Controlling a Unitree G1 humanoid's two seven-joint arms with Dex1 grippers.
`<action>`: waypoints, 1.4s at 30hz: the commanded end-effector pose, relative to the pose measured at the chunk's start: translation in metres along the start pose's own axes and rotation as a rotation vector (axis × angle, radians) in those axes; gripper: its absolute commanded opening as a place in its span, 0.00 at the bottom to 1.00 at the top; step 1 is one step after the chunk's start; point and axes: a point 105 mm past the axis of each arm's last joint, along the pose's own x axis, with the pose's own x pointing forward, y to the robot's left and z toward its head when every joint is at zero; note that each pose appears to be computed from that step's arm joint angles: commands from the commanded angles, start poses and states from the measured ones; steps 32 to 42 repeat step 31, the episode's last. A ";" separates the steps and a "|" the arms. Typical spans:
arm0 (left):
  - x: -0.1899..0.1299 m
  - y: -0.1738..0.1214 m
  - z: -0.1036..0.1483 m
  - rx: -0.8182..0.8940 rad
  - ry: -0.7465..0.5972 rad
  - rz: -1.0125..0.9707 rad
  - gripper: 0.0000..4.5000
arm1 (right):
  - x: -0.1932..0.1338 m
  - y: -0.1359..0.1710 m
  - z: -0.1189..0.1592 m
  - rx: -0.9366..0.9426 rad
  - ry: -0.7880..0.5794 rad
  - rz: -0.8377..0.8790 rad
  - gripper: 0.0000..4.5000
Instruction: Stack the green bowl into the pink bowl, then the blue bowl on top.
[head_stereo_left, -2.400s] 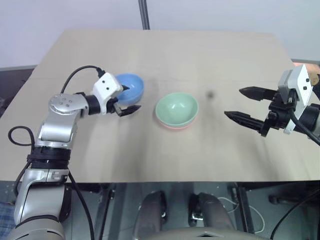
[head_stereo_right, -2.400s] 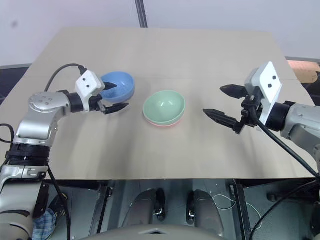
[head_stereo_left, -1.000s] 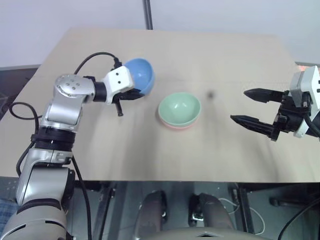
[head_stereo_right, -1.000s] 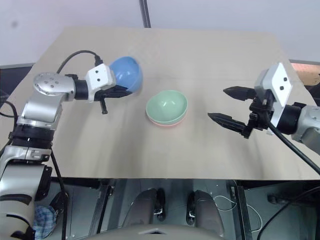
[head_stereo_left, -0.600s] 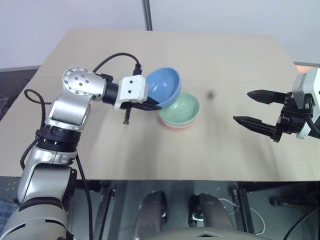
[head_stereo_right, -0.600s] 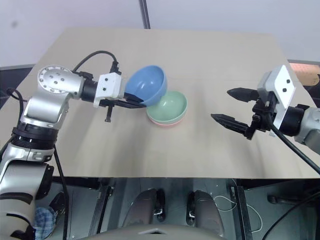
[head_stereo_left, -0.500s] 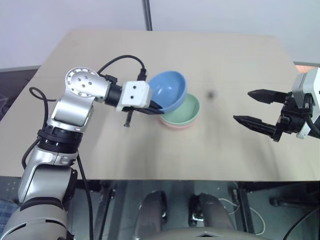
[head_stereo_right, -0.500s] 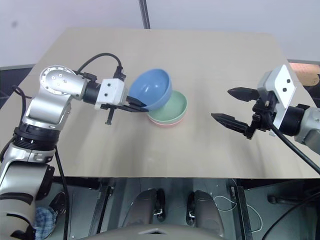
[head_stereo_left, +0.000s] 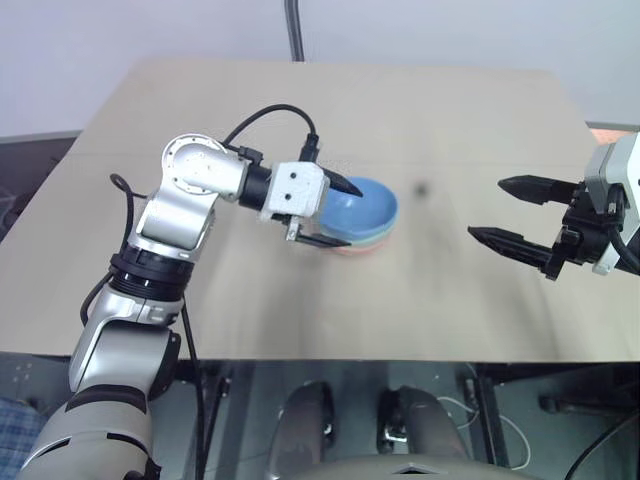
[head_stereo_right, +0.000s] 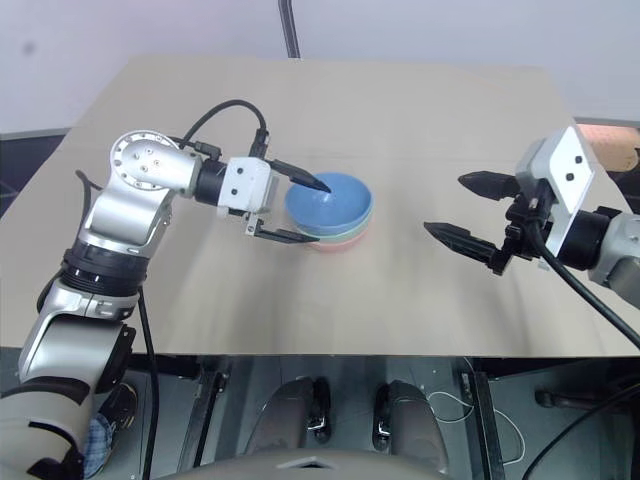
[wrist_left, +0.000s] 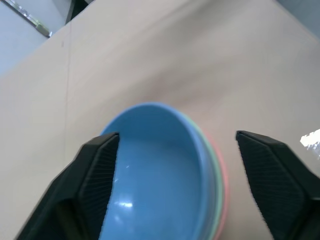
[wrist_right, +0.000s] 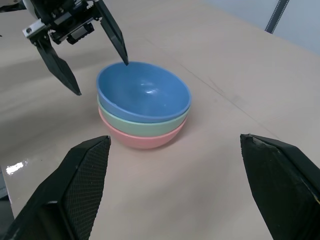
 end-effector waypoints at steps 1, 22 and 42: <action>-0.020 0.015 0.019 -0.034 -0.054 0.081 0.82 | -0.004 0.001 0.013 -0.058 -0.032 -0.003 1.00; -0.093 -0.021 -0.060 -0.505 0.040 0.561 0.82 | -0.050 -0.039 -0.024 -0.026 -0.017 -0.094 1.00; -0.096 -0.040 -0.057 -0.496 0.071 0.562 0.82 | -0.057 -0.040 -0.047 -0.041 0.045 -0.072 1.00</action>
